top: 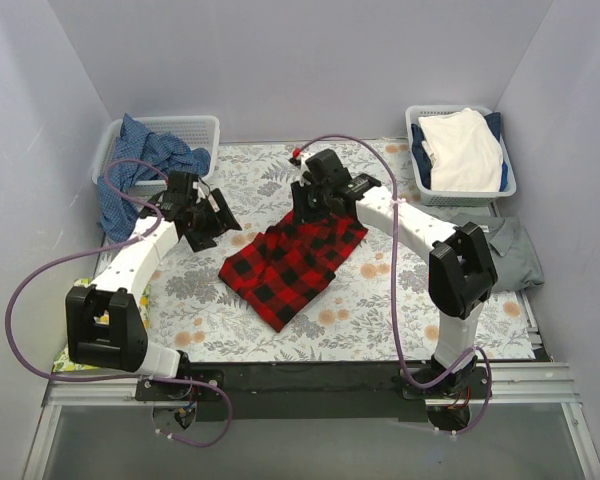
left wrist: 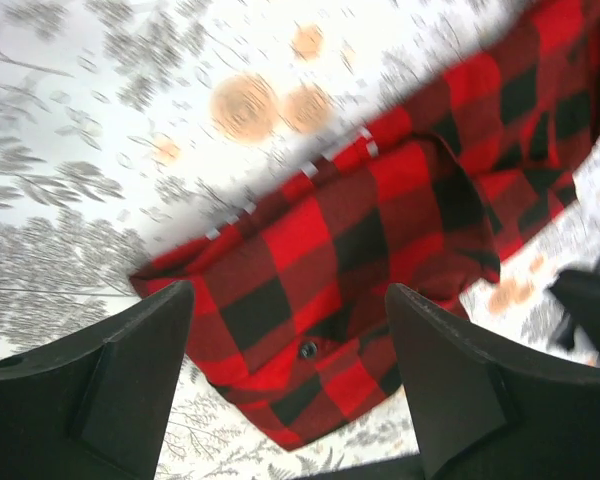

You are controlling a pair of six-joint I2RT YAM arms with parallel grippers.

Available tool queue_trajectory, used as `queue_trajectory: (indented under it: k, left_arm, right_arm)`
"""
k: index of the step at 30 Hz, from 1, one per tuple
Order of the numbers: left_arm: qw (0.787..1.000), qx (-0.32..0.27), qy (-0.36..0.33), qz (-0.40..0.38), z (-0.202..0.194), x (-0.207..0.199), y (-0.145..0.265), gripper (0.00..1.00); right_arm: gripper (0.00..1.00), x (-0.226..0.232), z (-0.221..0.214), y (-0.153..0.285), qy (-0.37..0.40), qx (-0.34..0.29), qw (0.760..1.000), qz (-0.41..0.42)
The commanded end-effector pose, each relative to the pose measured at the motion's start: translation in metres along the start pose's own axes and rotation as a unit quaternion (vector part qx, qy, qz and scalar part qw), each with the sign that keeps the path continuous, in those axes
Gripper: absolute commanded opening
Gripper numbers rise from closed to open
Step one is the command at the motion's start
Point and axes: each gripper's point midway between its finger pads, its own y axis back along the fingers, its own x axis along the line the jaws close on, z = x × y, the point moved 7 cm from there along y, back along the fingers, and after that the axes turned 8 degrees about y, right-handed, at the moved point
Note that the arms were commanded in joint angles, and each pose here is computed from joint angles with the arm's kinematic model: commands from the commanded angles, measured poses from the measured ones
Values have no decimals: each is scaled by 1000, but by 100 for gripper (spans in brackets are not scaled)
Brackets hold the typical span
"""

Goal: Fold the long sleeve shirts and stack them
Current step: Fold the shirt

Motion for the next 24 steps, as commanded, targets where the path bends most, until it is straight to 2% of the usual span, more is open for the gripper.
queue_trajectory:
  k: [1, 2, 4, 6, 9, 12, 14, 15, 17, 21, 24]
  left_arm:
    - [997, 52, -23, -42, -34, 0, 0, 77]
    - [998, 59, -8, -18, -39, 7, 0, 77]
    - [999, 46, 17, 23, -41, 19, 0, 77]
    - [997, 49, 30, 48, -49, 30, 4, 77]
    - [996, 52, 41, 56, -58, 38, 13, 78]
    - [994, 81, 42, 56, -72, 47, 13, 79]
    - [994, 97, 43, 11, -80, 43, 14, 82]
    - [993, 107, 53, 10, -87, 49, 12, 84]
    - [991, 118, 60, -27, -92, 45, 10, 88]
    - [984, 154, 86, -30, -108, 54, -4, 89]
    - [983, 158, 89, -37, -108, 54, -11, 89]
  right_arm:
    - [25, 10, 26, -10, 57, -3, 997, 43]
    - [26, 15, 43, -9, 64, -22, 996, 55]
    - [25, 20, 49, -23, 65, -13, 994, 85]
    - [25, 29, 68, -23, 74, -31, 990, 115]
    - [23, 30, 63, -46, 60, -2, 988, 143]
    - [20, 25, 31, -65, 38, 52, 985, 162]
    - [15, 23, 18, -63, 36, 68, 985, 157]
    - [13, 17, -3, -65, 34, 94, 984, 148]
    - [10, 13, -7, -48, 45, 89, 988, 122]
    - [8, 4, -30, -25, 52, 102, 990, 79]
    - [8, -6, -40, -12, 50, 105, 992, 47]
